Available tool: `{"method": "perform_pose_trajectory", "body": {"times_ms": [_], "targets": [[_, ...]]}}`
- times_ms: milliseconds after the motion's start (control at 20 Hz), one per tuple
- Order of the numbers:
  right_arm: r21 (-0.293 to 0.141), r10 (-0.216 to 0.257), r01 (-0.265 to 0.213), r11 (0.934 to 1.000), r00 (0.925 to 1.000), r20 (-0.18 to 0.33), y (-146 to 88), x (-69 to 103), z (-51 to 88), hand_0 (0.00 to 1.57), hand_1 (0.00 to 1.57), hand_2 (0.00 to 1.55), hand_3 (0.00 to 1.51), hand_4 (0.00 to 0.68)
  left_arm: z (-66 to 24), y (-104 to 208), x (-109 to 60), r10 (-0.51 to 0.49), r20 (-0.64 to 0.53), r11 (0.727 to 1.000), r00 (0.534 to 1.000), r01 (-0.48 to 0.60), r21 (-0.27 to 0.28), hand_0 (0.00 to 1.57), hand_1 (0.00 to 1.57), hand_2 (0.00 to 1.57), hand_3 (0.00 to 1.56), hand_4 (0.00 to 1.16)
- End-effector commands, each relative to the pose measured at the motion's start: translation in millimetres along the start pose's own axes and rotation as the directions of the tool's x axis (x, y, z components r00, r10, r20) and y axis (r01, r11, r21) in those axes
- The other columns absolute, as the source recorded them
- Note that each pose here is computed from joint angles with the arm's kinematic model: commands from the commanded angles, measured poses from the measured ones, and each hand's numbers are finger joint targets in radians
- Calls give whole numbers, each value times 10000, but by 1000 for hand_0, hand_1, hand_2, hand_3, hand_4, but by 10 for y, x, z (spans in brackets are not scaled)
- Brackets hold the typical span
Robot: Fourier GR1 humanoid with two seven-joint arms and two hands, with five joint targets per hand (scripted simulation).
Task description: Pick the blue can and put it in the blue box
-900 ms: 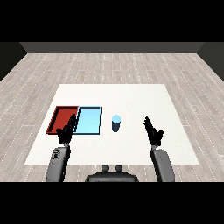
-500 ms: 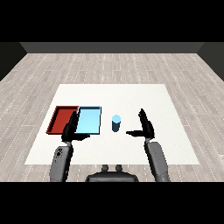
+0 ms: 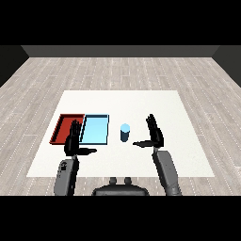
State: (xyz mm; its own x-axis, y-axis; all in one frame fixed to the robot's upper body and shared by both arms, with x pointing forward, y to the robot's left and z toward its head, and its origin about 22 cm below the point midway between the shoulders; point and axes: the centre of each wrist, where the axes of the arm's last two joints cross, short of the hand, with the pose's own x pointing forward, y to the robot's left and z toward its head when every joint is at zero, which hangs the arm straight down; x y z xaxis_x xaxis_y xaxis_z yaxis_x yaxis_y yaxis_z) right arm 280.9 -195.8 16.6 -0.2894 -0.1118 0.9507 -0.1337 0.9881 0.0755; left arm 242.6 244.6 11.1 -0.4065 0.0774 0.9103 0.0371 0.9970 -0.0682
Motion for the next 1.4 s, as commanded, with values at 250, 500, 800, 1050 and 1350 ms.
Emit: {"method": "perform_pose_trajectory", "body": {"times_ms": [250,500,800,1050,1350], "targets": [[-268,-280,283,9992,9995,118,-148,-41,-41,0,0,0,0,0,26,43,-246,318,227,9993,9992,-322,168,0,0,0,0,0],[-256,-353,344,9991,9988,-350,-41,-195,-22,0,0,0,0,0,-24,-172,-43,324,136,9994,9994,-326,145,0,0,0,0,0],[-288,-743,721,9970,9935,-863,128,-407,-313,0,0,0,0,0,-11,-95,-162,465,-5,9988,9989,-465,143,0,0,0,0,0],[-346,-1052,1016,9942,9863,-1269,4,-347,-151,0,0,0,0,0,80,-85,-96,346,117,9993,9993,-348,115,0,0,0,0,0],[-775,-1377,1275,9888,9799,-1440,19,-540,-202,0,0,0,0,0,225,15,-190,415,283,9986,9987,-424,325,0,0,0,0,0]]}}
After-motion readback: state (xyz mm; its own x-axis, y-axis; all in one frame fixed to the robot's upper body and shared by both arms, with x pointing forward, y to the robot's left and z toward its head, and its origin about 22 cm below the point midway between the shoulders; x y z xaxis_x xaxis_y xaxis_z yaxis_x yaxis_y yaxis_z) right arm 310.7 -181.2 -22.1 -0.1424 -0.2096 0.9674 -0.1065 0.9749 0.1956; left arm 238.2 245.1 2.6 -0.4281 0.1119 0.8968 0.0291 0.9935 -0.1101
